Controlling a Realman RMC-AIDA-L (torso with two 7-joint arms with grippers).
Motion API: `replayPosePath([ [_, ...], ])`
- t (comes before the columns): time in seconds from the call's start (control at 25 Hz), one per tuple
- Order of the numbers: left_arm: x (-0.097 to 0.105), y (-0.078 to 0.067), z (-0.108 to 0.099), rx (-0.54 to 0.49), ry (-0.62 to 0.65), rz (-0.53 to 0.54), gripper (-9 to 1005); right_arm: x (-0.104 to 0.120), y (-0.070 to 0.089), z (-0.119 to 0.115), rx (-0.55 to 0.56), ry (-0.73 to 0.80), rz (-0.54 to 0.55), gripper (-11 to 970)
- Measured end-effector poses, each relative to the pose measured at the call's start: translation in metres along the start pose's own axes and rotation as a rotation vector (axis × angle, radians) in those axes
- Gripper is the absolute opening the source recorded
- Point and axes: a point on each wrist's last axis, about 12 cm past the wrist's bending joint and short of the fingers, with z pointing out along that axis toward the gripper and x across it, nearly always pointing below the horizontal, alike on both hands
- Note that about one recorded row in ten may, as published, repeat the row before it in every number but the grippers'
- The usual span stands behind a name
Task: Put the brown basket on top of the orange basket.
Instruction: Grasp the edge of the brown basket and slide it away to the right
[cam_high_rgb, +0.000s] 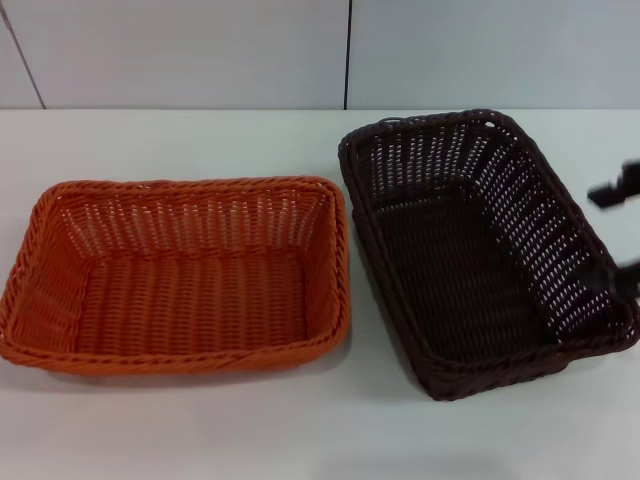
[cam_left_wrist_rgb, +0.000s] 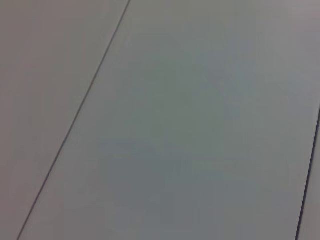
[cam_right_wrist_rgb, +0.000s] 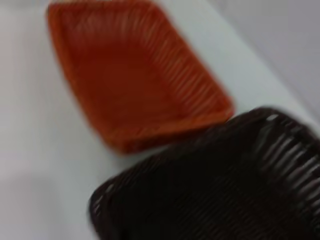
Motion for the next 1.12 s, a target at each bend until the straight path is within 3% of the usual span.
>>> replayPosePath([
  [0.64, 0.005, -0.001, 0.0, -0.033, -0.023, -0.056, 604, -0.021, -0.008, 0.037, -0.162, 0.205, -0.243, 816],
  [1.12, 0.004, 0.0, 0.0, -0.032, -0.023, -0.053, 604, -0.044, 0.007, 0.07, -0.276, 0.231, -0.345, 815],
])
